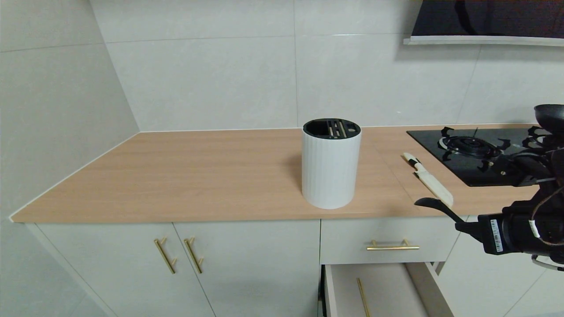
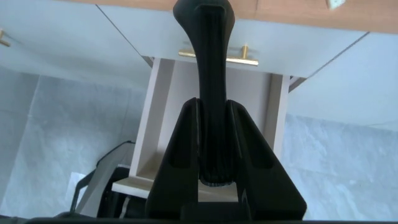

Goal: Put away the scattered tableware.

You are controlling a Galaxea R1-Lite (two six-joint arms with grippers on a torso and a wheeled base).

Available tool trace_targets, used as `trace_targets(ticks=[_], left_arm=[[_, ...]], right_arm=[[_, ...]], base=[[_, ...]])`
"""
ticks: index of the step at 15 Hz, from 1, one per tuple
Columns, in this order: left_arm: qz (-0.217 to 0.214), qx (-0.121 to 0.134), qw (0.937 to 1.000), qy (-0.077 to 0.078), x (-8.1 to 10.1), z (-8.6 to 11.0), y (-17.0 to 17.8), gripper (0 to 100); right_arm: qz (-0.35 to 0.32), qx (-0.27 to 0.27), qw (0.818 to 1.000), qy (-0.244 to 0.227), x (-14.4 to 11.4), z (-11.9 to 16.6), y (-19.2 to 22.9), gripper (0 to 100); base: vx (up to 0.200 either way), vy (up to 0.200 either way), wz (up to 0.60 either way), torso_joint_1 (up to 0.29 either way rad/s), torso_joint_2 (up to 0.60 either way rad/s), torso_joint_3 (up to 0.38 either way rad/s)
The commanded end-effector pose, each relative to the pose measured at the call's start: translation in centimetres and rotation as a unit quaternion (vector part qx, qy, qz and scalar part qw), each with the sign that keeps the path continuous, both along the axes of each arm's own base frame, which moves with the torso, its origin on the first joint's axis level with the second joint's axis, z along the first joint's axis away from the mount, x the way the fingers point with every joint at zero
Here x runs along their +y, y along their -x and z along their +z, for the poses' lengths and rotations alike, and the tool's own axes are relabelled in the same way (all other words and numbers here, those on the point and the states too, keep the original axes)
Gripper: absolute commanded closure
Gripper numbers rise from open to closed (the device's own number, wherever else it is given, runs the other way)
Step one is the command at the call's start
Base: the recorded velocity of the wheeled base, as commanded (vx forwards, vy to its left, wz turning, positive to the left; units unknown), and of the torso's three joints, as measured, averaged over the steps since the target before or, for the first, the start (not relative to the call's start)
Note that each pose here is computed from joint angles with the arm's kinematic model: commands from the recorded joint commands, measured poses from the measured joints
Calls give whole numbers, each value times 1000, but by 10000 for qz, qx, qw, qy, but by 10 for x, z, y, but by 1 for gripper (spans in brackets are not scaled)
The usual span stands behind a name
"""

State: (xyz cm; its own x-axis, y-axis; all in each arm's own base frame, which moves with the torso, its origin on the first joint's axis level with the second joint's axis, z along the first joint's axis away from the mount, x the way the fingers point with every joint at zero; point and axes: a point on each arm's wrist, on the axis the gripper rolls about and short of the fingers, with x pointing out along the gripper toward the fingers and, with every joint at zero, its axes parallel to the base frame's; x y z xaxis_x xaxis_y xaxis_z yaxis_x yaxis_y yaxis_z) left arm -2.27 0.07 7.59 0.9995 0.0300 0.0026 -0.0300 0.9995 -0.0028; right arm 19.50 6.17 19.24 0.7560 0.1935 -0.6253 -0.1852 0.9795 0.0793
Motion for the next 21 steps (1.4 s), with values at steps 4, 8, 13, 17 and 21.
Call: trace_targets(ticks=[4,8,13,17,21], left_arm=[[3,-3,10000,2,0,0,0,0],[-4,-3,10000,1,0,0,0,0],[3,-3,10000,2,0,0,0,0],[3,-3,10000,2,0,0,0,0],[3,-3,10000,2,0,0,0,0]], right_arm=[[-3,212,9998,69,3,-10,-7,100],[-3,241,9997,78,3,-11,-8,100],[2,283,9996,98,3,-13,-8,100],[2,327,9994,112,3,-15,-10,100],[2,334,9994,114,3,-15,-10,100]], base=[[0,0,0,0,0,0],[0,0,0,0,0,0],[0,0,0,-40,89,49],[0,0,0,-199,454,253],[0,0,0,-195,455,261]])
